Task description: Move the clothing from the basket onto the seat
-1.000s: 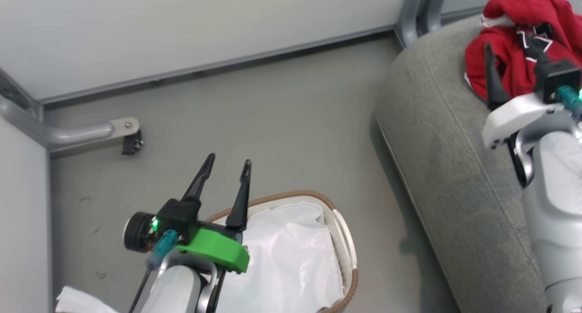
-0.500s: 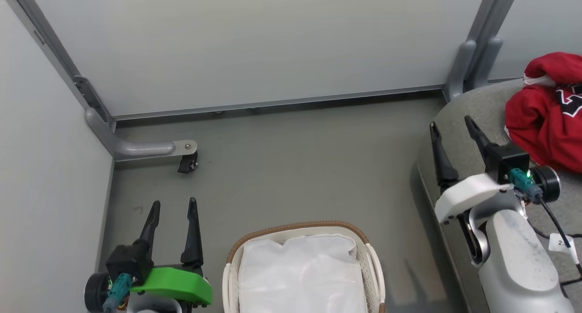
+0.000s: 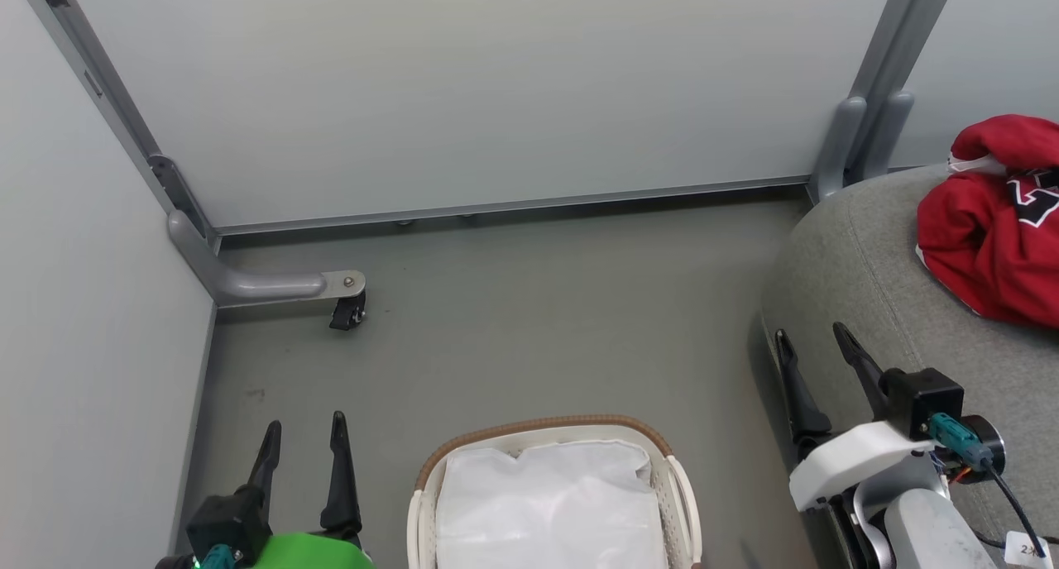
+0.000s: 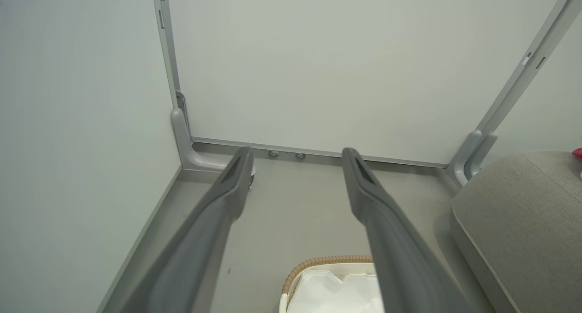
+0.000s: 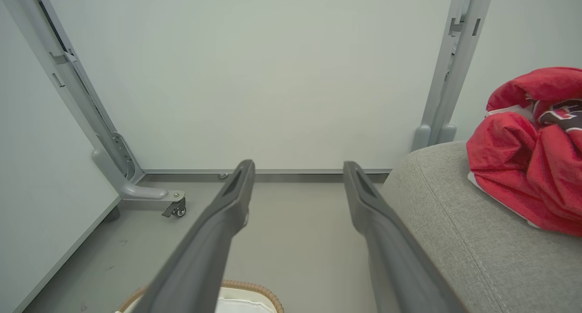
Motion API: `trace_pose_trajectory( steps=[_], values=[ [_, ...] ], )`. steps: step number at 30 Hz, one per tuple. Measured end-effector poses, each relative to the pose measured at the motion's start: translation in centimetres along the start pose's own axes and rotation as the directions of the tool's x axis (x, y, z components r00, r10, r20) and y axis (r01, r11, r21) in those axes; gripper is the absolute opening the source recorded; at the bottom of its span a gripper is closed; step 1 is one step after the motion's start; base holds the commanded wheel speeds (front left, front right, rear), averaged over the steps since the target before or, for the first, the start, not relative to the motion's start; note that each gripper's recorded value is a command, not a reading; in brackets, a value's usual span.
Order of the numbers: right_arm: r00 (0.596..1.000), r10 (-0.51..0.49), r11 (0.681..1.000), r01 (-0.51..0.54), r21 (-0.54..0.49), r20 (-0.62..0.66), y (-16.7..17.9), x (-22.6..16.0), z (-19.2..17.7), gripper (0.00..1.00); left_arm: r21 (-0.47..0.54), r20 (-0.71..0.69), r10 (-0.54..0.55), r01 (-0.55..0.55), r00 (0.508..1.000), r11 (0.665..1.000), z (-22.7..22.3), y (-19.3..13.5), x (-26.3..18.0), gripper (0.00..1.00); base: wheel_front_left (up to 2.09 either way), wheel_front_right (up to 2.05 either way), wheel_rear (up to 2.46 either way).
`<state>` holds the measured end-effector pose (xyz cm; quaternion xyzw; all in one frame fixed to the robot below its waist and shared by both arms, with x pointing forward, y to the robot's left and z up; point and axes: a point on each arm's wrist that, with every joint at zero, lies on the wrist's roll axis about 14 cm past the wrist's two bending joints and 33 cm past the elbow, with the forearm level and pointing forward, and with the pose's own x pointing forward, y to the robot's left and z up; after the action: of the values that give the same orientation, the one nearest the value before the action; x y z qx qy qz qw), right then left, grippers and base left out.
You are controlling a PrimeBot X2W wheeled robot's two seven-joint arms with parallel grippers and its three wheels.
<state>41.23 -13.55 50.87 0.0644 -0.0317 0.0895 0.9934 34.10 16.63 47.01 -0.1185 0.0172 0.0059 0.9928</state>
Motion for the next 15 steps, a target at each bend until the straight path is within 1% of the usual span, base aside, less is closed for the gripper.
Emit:
trace_pose_trajectory(
  steps=[7,15],
  values=[
    [1.0,-0.008,1.0,0.008,-0.018,-0.022,-0.3,-1.5,-0.8,1.0,-0.007,-0.013,0.007,-0.007,1.0,1.0,-0.5,0.0,-0.6,1.0,0.0,0.0,0.0],
    [1.0,0.005,1.0,-0.006,-0.026,-0.012,0.2,-1.5,-0.4,1.0,-0.007,-0.012,0.0,0.0,1.0,1.0,-0.4,-0.2,-0.6,1.0,0.0,0.0,0.0]
  ],
)
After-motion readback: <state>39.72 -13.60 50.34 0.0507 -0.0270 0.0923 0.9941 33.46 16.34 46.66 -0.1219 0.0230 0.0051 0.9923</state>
